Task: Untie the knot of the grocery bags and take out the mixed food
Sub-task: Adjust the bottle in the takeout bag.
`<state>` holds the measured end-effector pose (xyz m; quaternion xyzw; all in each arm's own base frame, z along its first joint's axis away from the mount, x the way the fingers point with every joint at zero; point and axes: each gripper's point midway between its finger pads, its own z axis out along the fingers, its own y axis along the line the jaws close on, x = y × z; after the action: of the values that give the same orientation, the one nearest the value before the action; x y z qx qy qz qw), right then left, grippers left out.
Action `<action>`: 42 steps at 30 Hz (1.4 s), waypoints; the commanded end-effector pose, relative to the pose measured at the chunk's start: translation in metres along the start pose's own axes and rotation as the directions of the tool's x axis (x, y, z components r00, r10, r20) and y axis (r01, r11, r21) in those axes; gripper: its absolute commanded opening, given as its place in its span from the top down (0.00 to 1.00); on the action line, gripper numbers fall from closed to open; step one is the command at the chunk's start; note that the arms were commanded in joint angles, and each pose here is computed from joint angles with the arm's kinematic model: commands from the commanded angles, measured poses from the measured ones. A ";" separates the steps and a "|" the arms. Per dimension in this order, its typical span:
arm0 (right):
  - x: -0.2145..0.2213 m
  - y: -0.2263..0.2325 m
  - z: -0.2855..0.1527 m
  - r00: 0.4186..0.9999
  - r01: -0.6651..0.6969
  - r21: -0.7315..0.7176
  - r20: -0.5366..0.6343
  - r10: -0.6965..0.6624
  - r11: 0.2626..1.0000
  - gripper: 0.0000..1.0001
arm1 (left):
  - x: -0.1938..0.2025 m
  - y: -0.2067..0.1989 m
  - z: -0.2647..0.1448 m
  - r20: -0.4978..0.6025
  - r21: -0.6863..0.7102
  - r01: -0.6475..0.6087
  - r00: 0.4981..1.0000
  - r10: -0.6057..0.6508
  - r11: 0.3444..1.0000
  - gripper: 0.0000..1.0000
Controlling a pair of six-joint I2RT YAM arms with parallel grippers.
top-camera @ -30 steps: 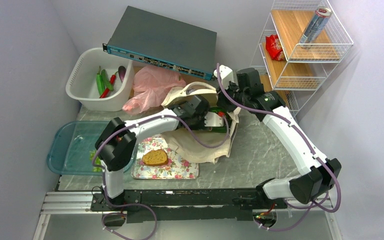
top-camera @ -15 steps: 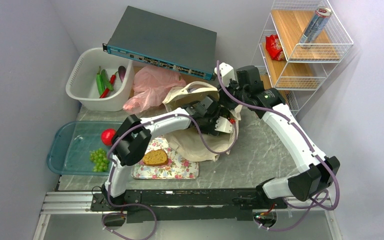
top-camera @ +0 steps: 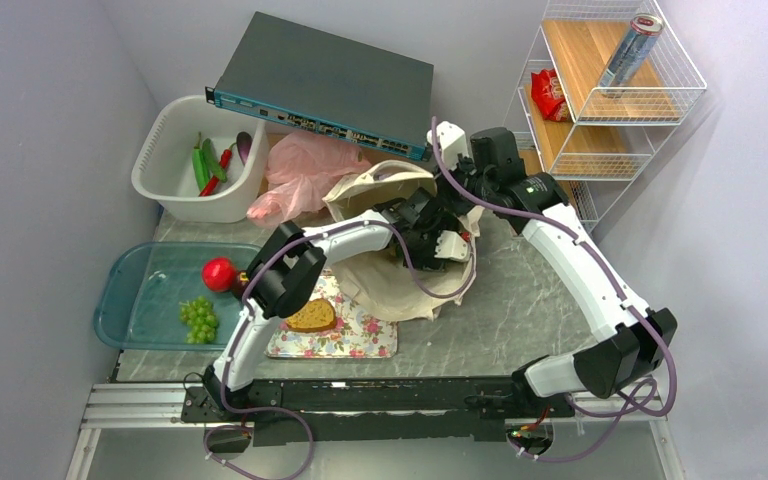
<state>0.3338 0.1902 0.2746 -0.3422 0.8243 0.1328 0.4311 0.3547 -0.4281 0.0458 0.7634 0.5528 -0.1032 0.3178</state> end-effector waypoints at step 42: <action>-0.024 0.044 -0.008 0.991 0.055 -0.180 0.132 -0.032 0.982 1.00 | 0.032 0.035 -0.182 -0.534 -0.230 -0.328 0.829 0.163 0.916 1.00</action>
<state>0.3148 0.2087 0.2640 -0.3748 0.8142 0.1745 0.4077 0.3405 -0.3172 0.1097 0.7439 0.6219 0.0630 0.2366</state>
